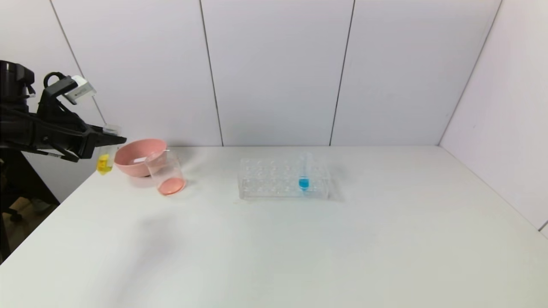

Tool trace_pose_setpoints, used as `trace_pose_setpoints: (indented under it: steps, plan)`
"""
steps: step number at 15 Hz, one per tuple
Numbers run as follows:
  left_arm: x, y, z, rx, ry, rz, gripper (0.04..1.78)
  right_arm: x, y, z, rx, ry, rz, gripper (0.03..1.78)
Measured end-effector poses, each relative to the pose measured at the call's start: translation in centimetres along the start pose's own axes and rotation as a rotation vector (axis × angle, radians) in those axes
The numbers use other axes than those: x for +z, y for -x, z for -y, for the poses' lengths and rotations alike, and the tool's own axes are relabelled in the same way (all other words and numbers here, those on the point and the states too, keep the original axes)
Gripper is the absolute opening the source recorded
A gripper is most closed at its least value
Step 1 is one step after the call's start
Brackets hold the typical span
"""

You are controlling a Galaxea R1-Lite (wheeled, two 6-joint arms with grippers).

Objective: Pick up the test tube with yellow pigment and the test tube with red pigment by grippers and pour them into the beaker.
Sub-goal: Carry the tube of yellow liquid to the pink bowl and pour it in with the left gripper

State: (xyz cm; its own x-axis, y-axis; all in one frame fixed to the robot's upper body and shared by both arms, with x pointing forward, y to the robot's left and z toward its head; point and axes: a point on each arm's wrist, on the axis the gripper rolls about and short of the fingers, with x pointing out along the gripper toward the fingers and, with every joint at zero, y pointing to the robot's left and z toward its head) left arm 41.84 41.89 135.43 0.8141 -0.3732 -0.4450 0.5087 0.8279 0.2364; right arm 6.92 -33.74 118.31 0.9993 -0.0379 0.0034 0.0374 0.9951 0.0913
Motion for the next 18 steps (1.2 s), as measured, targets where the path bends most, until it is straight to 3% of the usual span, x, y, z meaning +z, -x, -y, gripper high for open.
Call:
trace_pose_setpoints:
  steps: [11, 15, 18]
  plan:
    - [2.4, -2.0, -3.5, -0.096, -0.107, -0.107, 0.44, 0.0, 0.0, 0.0, -0.001, 0.000, -0.001, 1.71]
    - [2.2, -3.6, -3.3, -0.122, -0.188, -0.148, 0.44, 0.0, 0.0, 0.0, 0.000, 0.000, 0.000, 1.71]
    - [2.7, -4.5, -2.6, -0.079, -0.270, -0.219, 0.44, 0.0, 0.0, 0.0, 0.000, 0.000, 0.000, 1.71]
